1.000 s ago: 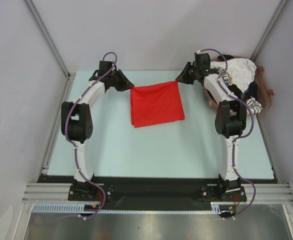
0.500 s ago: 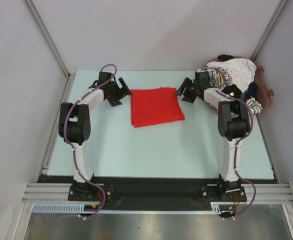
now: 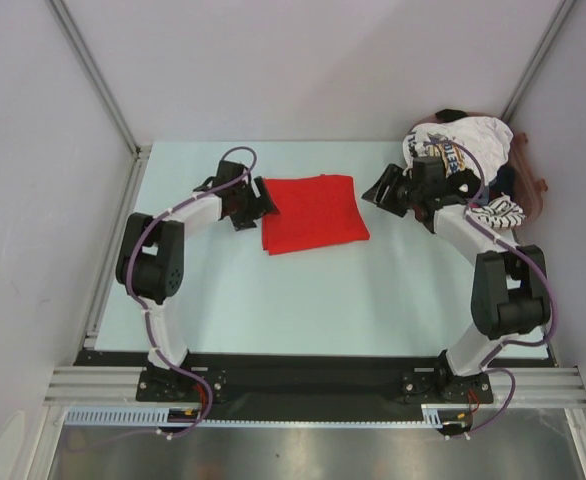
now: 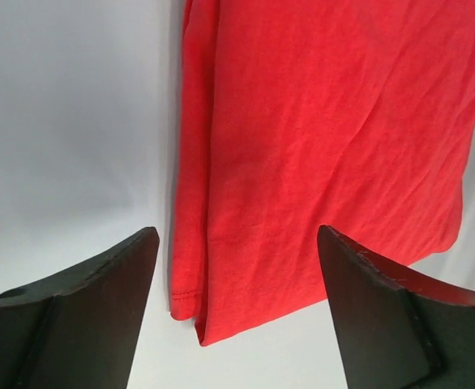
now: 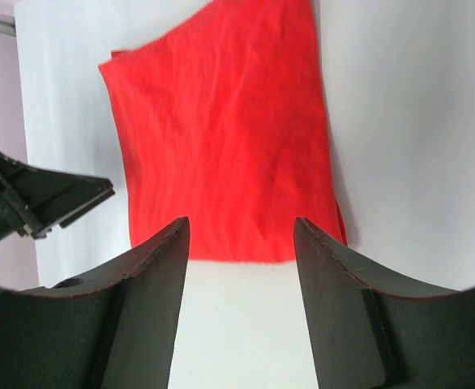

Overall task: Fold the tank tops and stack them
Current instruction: Neatly place the folded tank top to the corner

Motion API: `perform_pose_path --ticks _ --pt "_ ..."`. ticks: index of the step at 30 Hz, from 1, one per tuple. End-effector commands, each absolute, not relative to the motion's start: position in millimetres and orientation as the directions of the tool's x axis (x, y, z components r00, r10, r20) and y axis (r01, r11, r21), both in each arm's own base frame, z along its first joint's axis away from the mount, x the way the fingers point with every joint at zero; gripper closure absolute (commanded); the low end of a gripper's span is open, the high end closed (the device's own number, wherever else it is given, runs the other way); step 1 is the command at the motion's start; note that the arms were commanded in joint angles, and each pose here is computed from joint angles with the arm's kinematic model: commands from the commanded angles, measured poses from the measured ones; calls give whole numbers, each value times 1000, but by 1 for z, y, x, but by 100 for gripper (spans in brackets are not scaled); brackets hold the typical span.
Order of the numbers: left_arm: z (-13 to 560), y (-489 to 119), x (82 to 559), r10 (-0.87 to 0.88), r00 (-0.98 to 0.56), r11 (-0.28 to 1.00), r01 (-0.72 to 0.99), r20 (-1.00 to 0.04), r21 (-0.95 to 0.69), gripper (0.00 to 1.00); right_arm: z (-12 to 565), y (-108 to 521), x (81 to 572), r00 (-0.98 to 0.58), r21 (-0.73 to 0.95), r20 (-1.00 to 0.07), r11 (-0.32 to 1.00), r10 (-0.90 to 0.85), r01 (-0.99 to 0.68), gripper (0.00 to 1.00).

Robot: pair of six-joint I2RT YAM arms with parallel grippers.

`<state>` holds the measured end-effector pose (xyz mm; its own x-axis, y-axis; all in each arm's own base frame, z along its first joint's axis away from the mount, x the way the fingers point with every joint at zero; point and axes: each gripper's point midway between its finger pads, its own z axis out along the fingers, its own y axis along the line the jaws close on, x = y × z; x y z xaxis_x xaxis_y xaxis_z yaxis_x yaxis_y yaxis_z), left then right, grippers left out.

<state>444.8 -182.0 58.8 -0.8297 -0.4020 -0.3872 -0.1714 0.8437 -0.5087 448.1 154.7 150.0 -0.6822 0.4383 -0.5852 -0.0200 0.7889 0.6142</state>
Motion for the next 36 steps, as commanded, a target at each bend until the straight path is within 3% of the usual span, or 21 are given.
perform_pose_path --ticks 1,5,9,11,14,15,16,22,26,28,31,36 --pt "49 -175 452 -412 -808 857 -186 -421 -481 17 169 154 435 -641 597 -643 798 420 -76 41" --pt "30 -181 453 -417 -825 847 -199 -382 -493 31 182 152 419 -624 602 -657 793 422 -97 43" --pt "25 -191 461 -403 -835 851 -193 -373 -488 37 187 151 414 -619 598 -665 795 419 -104 43" --pt "23 -194 468 -400 -837 854 -193 -373 -483 47 189 152 413 -618 598 -667 794 416 -111 44" --pt "15 -189 475 -394 -840 867 -205 -373 -454 67 188 151 413 -619 599 -665 793 418 -108 44" --pt "22 -183 489 -402 -820 873 -210 -407 -439 94 186 152 413 -624 601 -660 792 418 -106 44" --pt "19 -175 490 -400 -825 881 -226 -399 -415 100 185 152 412 -628 604 -656 790 418 -106 44" --pt "10 -135 538 -410 -821 893 -273 -398 -358 100 181 155 412 -638 625 -640 773 428 -109 44" --pt "27 -100 589 -455 -761 881 -311 -461 -356 100 185 158 412 -642 646 -630 754 437 -121 45" --pt "13 -73 600 -492 -749 865 -359 -444 -351 100 188 161 410 -646 655 -627 743 436 -134 44" --pt "27 -39 628 -534 -685 842 -375 -496 -388 100 192 165 408 -644 672 -625 724 441 -157 45" --pt "44 61 640 -661 -541 751 -484 -520 -450 100 197 171 401 -654 705 -605 688 453 -175 44"
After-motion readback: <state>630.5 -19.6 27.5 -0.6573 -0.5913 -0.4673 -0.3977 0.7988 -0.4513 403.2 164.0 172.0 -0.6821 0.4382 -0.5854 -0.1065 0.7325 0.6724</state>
